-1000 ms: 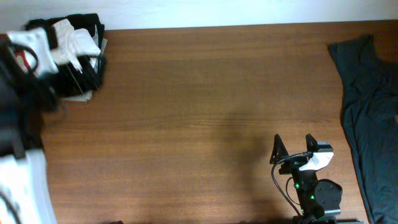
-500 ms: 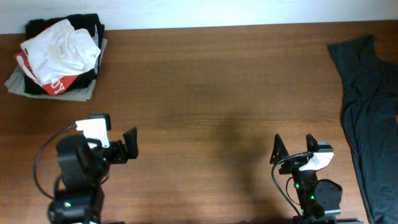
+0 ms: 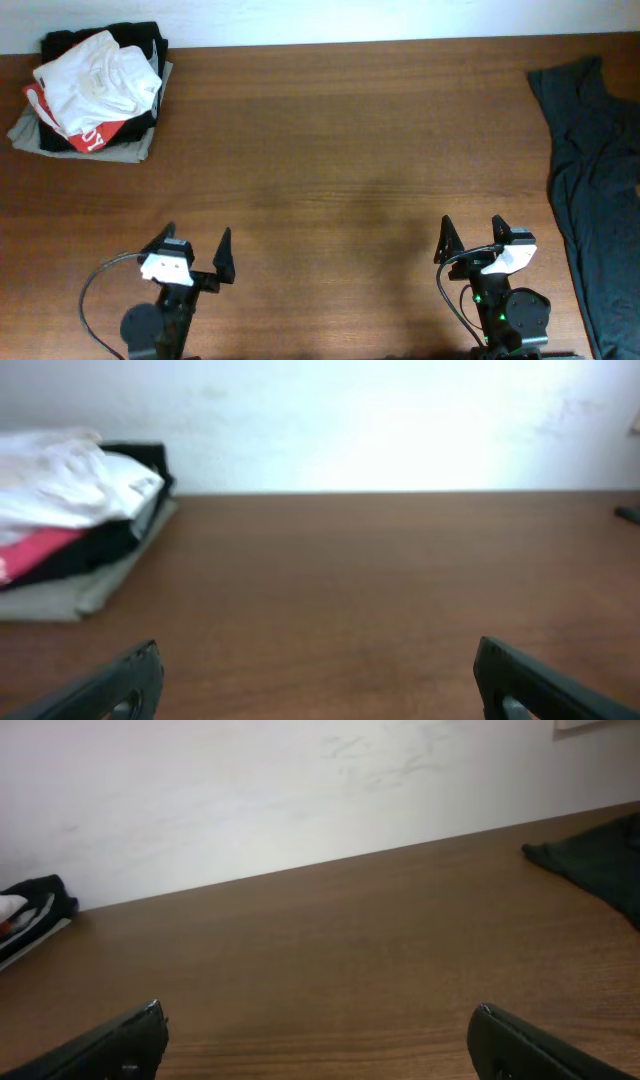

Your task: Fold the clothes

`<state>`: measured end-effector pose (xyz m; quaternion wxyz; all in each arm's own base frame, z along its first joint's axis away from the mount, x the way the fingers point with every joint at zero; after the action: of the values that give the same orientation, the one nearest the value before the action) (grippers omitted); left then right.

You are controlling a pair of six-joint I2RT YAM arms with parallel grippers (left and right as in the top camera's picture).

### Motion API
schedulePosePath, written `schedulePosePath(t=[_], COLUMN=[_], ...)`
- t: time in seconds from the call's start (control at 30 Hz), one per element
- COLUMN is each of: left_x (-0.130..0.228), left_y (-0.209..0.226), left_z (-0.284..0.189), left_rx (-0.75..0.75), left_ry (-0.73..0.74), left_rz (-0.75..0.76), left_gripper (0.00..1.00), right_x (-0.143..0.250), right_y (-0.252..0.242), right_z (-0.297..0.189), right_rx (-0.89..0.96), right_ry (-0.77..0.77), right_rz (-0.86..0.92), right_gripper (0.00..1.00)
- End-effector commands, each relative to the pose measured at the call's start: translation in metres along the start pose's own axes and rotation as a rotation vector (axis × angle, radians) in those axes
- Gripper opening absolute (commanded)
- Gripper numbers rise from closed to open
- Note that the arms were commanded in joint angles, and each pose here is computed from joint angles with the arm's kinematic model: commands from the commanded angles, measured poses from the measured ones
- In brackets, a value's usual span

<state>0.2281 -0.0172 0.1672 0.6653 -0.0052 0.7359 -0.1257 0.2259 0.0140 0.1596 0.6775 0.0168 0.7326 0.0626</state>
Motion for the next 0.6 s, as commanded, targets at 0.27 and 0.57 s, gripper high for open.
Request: schedulePosePath(t=[0.27,0.57], left_x=[-0.002,0.000], left_y=[0.047,0.048], left_z=[-0.012,-0.012], left_rx=[-0.318,-0.323], left_ry=[-0.075,-0.065], left_rz=[0.012,0.011], left_gripper=[0.99,0.99], right_x=[0.002,0.002], right_y=[0.000,0.000], right_z=[0.000,0.000], right_rx=[0.003,0.003], right_ry=[0.002,0.002], right_rz=[0.004,0.004], right_gripper=[0.99,0.99])
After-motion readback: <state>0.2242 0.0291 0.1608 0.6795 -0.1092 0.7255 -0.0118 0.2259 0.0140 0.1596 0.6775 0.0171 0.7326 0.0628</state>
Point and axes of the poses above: each gripper's point midway between its finger pads, its own z axis out along the fingers, its own y axis along the line the jaws close on, x = y × z, the point moved 2 cm from there along -z, back along the fingers, and after that the axes turned 7 degrees about -z, right-handed, at the moved point
